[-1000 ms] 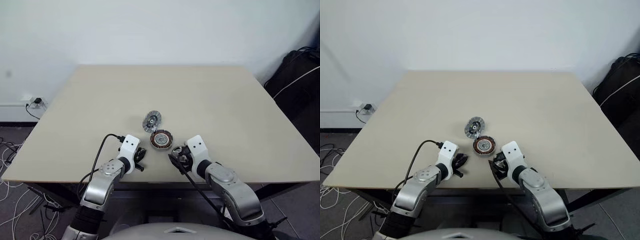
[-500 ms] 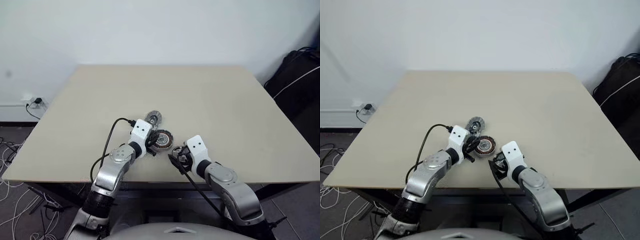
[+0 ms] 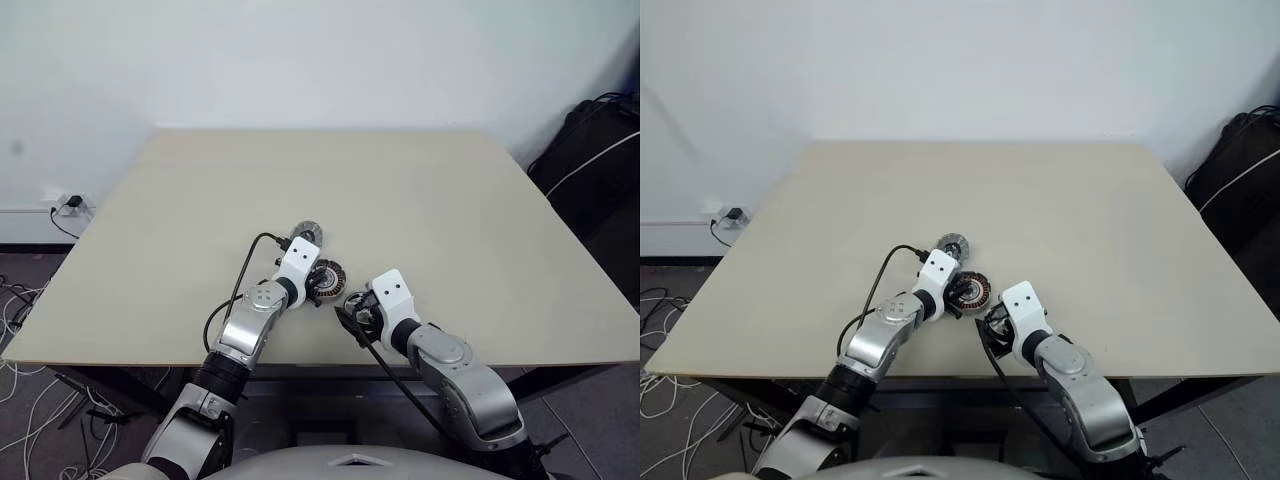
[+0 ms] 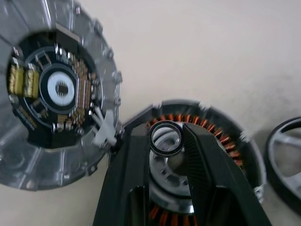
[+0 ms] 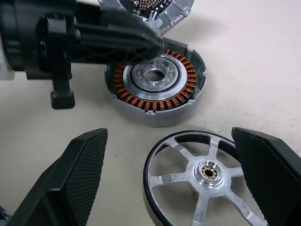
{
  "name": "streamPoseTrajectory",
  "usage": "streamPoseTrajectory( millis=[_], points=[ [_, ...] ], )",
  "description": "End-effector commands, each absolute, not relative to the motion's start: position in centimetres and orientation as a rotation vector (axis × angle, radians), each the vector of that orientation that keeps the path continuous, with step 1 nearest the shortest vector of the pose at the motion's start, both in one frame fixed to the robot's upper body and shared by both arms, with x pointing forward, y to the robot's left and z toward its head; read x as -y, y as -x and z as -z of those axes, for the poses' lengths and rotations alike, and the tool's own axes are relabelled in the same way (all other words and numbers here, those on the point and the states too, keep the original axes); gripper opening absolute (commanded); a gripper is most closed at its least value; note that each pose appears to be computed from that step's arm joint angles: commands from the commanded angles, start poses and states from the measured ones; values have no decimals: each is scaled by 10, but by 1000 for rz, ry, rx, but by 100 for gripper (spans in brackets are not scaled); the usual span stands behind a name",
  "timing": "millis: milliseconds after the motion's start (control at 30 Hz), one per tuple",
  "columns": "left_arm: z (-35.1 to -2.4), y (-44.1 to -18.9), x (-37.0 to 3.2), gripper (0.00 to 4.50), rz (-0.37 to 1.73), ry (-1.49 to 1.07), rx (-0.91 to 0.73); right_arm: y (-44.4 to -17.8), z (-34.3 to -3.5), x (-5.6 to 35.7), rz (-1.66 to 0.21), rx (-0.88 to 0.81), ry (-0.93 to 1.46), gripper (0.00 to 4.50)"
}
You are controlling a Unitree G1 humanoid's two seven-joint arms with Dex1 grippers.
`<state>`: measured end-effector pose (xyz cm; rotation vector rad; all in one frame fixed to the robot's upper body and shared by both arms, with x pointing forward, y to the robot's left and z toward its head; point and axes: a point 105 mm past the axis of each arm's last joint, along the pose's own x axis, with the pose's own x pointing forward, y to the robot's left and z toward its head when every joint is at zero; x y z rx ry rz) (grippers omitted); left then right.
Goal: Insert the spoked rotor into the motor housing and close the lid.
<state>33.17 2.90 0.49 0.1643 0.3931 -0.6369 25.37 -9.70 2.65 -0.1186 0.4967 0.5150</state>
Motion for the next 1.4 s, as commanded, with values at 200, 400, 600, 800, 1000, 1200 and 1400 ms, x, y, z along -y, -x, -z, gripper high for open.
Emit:
streamPoseTrajectory(
  millis=[200,400,600,800,1000,1200,1400],
  points=[
    [-10,-333,-17,72,680,-143,-371,-259,-40,96,-506,-431,124,450],
    [-10,-331,-14,72,692,-130,-372,-259,-40,96,-506,-430,126,450],
    [-13,-332,-12,196,694,-138,-353,-259,-39,97,-504,-432,126,450],
    [-32,-330,-13,165,702,-70,-286,-258,-39,98,-501,-436,126,450],
    [-39,-324,-25,2,680,-55,-268,-258,-38,96,-511,-440,125,450],
    [-43,-315,-40,2,644,-48,-249,-260,-40,92,-530,-433,127,450],
    [-37,-296,-63,2,597,-76,-223,-266,-45,83,-556,-413,129,450]
  ],
)
